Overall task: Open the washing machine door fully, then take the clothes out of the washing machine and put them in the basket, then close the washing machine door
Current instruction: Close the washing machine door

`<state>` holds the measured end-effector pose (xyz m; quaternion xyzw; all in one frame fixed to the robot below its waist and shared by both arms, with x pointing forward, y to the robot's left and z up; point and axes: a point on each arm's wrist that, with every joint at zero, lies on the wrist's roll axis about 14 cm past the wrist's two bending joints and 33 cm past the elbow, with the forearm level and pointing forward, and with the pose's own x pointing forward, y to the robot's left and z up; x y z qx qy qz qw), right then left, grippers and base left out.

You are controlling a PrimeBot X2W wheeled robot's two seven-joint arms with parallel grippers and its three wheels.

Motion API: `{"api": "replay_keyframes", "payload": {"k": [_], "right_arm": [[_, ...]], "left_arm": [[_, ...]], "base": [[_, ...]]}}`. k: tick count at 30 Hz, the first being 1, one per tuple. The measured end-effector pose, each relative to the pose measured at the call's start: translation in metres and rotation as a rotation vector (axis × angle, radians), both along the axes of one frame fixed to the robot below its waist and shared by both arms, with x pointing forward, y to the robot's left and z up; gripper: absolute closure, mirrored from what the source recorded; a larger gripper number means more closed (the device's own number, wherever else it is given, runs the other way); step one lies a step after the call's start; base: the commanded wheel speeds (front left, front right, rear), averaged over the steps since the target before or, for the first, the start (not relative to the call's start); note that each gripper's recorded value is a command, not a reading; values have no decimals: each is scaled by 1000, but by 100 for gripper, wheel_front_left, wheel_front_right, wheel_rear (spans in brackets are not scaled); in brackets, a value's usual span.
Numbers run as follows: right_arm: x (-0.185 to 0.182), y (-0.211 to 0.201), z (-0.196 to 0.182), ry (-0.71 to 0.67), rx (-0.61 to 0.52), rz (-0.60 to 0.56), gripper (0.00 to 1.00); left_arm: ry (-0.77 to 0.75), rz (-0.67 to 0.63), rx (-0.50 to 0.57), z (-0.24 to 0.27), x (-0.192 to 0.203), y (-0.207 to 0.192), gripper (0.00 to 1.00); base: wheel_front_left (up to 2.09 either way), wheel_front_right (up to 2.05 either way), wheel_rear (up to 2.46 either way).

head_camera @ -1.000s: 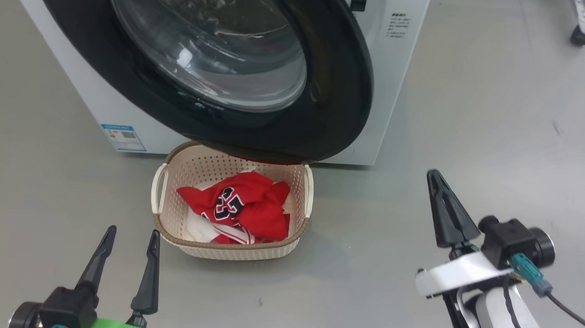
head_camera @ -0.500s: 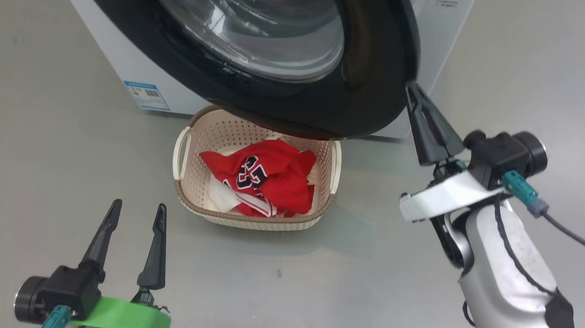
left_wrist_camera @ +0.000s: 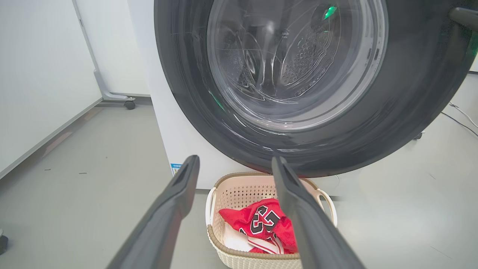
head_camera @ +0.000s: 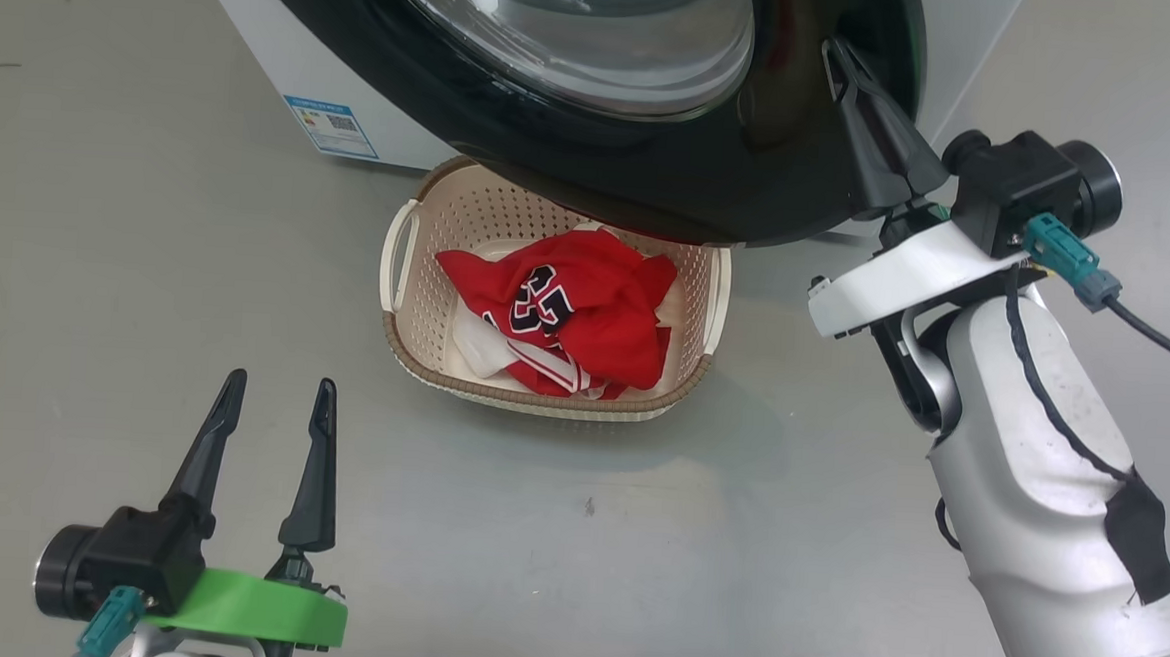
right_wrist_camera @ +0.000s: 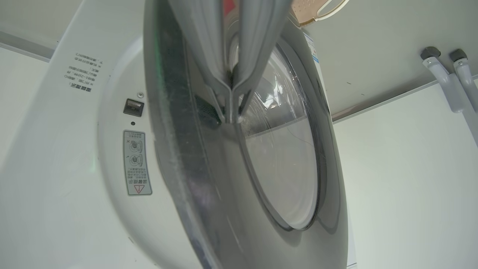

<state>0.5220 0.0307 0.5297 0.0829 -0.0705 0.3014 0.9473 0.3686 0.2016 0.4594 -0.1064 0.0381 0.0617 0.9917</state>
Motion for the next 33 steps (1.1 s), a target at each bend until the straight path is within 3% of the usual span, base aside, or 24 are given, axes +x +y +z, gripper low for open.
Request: {"api": "replay_keyframes", "payload": {"k": [33], "right_arm": [[97,-4,16,-54,-41,-55,100]], "left_arm": [[47,13,1,-21,19,3,0]], "base": [[0,0,0]]}}
